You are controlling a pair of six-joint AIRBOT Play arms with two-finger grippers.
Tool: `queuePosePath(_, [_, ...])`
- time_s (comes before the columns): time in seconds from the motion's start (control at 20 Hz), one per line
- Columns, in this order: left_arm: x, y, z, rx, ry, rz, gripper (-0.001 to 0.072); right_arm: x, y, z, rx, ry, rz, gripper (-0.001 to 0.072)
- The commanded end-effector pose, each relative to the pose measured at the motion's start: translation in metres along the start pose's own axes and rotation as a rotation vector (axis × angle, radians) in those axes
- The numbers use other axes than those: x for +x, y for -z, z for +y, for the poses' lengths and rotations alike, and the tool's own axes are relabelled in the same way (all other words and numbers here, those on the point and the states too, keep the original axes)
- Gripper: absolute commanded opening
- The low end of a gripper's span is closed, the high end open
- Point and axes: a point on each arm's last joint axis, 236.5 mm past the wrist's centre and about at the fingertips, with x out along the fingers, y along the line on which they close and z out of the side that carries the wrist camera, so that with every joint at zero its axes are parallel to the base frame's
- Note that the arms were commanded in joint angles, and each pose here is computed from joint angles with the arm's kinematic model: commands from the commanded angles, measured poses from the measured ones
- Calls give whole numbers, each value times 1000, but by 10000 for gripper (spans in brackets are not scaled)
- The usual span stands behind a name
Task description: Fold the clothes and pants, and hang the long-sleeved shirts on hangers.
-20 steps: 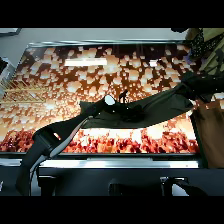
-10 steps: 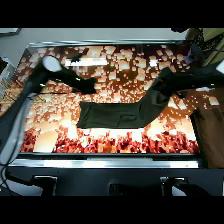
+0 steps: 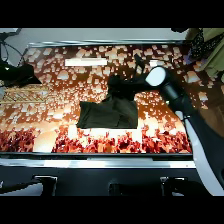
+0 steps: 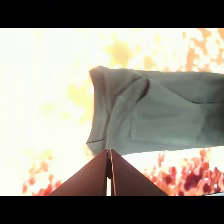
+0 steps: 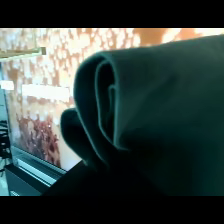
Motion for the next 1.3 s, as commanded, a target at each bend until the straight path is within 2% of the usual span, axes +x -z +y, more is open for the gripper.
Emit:
queuePosePath(0.0, [-10, 2, 14, -30, -23, -9, 12, 46, 6, 16, 42, -65, -15, 29])
queuePosePath(0.35, [8, 13, 22, -54, -25, 42, 12, 109, 39, -7, 79, -21, 75, 29])
queuePosePath(0.7, [8, 12, 22, -55, -25, 37, 13, 141, 44, -16, 114, -27, 66, 31])
queuePosePath(0.75, [8, 12, 22, -55, -25, 37, 13, 142, 45, -13, 117, -35, 61, 61])
queuePosePath(0.85, [8, 12, 22, -55, -25, 37, 12, 143, 49, -1, 127, -75, 68, 286])
queuePosePath(0.9, [8, 11, 22, -55, -25, 36, 12, 142, 53, 6, 123, -105, 87, 434])
queuePosePath(0.95, [8, 11, 22, -55, -25, 36, 13, 139, 57, 14, 120, -135, 105, 500])
queuePosePath(1.1, [8, 12, 22, -56, -24, 37, 13, 114, 48, 30, 81, -184, 103, 499])
queuePosePath(1.25, [8, 12, 21, -63, -22, 38, 13, 57, 10, 19, 43, -179, 79, 498])
